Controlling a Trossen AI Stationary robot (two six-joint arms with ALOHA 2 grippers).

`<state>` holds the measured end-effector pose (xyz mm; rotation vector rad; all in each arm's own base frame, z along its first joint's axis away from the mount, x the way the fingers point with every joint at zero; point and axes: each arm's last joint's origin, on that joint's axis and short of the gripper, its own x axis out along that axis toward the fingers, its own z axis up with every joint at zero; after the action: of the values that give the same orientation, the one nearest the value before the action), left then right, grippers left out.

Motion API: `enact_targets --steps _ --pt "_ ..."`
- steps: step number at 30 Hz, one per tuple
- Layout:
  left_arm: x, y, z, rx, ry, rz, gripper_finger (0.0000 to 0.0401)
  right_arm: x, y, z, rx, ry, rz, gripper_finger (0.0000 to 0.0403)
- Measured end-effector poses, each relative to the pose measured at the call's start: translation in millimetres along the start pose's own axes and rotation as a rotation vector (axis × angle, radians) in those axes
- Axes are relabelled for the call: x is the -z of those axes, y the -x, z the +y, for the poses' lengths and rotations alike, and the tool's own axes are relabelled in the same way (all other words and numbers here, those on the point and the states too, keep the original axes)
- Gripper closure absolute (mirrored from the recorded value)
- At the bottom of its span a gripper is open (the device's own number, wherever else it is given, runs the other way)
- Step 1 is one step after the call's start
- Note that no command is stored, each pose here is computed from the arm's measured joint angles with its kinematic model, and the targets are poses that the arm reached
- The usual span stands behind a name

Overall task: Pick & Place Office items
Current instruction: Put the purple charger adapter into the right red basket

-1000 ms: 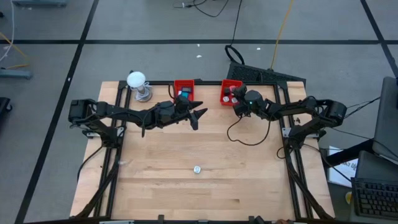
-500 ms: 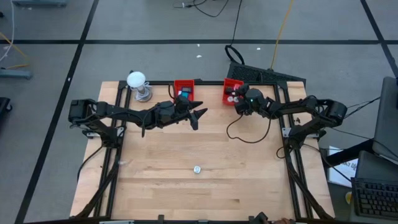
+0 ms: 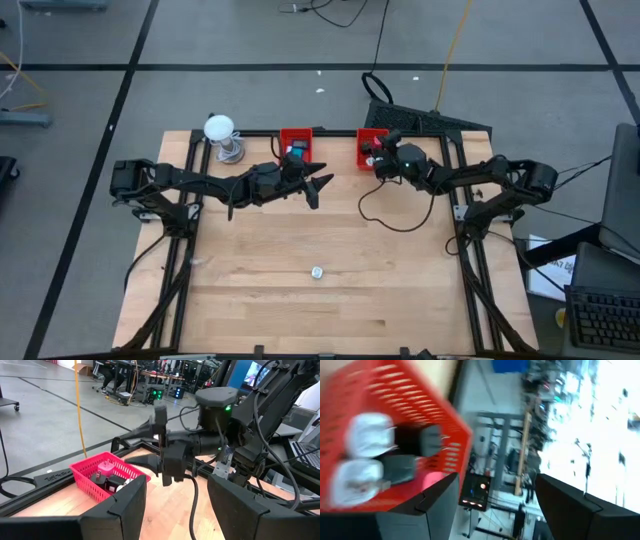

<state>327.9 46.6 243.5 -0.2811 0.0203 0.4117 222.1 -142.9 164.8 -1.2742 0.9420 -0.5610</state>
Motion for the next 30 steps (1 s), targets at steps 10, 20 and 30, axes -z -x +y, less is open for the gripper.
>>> enact_targets --steps 10,20,30 --pt "0.0 0.0 0.0 0.0 0.0 0.0 0.0187 -31.8 20.0 -18.8 0.233 -0.379 -0.053 0.0159" --pt "0.1 0.0 0.0 0.0 0.0 0.0 0.0187 -77.6 54.8 -11.5 0.125 -0.952 -0.339 0.0163" --pt "0.0 0.0 0.0 0.0 0.0 0.0 0.0187 -111.0 92.1 0.3 -0.146 -1.516 -0.523 0.0165"
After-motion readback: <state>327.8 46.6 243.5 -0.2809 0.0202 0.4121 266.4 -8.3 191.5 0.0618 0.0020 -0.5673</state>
